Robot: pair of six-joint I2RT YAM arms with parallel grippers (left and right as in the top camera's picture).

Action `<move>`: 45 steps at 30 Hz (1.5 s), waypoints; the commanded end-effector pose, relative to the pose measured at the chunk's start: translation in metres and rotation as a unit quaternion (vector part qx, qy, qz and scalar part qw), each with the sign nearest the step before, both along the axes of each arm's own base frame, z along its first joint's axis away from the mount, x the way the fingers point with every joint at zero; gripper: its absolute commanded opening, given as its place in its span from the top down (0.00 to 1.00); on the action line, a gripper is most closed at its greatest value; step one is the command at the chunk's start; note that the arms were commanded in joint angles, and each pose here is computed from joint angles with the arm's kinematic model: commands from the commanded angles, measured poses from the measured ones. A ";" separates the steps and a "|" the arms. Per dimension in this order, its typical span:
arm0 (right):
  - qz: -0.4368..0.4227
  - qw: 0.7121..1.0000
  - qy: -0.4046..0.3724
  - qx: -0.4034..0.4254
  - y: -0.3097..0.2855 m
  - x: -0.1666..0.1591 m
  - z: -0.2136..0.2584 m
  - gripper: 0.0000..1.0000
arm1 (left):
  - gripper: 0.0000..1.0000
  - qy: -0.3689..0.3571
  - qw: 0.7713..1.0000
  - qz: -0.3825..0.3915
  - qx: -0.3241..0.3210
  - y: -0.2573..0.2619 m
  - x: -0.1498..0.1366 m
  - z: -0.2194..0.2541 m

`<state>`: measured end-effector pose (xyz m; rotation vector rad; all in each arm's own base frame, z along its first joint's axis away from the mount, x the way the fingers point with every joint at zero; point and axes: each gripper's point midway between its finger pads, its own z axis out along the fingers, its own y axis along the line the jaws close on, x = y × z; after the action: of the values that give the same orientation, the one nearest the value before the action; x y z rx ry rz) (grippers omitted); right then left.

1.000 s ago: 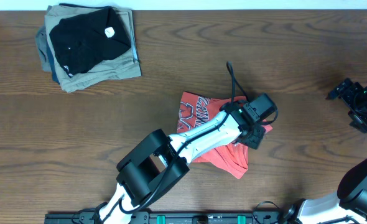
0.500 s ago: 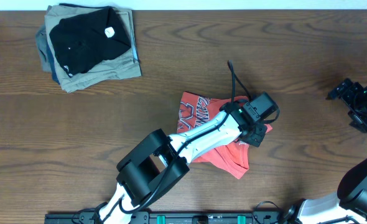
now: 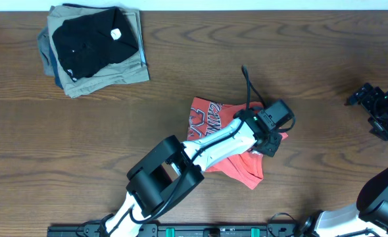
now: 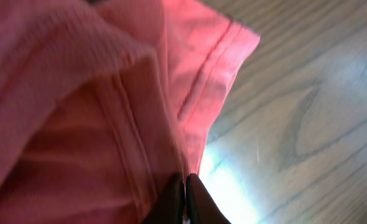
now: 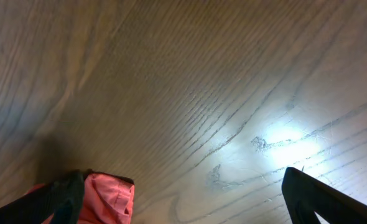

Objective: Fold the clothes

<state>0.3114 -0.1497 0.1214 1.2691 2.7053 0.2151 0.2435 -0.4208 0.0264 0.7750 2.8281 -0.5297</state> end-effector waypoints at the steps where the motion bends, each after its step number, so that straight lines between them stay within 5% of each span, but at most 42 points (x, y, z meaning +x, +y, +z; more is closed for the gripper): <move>1: -0.004 1.000 -0.010 -0.011 -0.005 0.000 0.009 0.01 | 0.93 -0.006 1.000 -0.027 -0.013 -0.013 -0.013 0.024; 3: -0.004 1.000 -0.010 -0.011 -0.005 0.000 0.009 0.01 | 0.83 -0.008 0.999 -0.041 -0.012 -0.014 -0.023 0.042; 7: -0.004 1.000 -0.010 -0.011 -0.005 0.000 0.009 0.01 | 0.37 -0.007 0.999 -0.044 -0.014 -0.006 -0.036 0.074; 17: -0.004 1.000 -0.010 -0.011 -0.005 0.000 0.009 0.01 | 0.24 -0.011 0.999 -0.027 -0.023 0.014 -0.041 0.114; 25: -0.004 1.000 -0.010 -0.011 -0.005 0.000 0.009 0.01 | 0.24 0.066 0.994 0.028 0.078 0.040 -0.056 0.039; 33: -0.004 1.000 -0.010 -0.012 -0.005 0.000 0.009 0.01 | 0.26 0.088 0.989 0.054 0.107 0.034 -0.053 -0.012; 39: -0.004 1.000 -0.010 -0.011 -0.005 0.000 0.009 0.01 | 0.66 0.073 0.990 0.057 0.106 0.031 -0.046 -0.016; 45: -0.004 1.000 -0.010 -0.012 -0.005 0.000 0.009 0.01 | 0.88 0.057 0.990 0.062 0.110 0.033 -0.040 -0.002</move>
<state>0.3113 -0.1498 0.1213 1.2697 2.7053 0.2157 0.1958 -0.3837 0.0129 0.6285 3.0885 -0.2536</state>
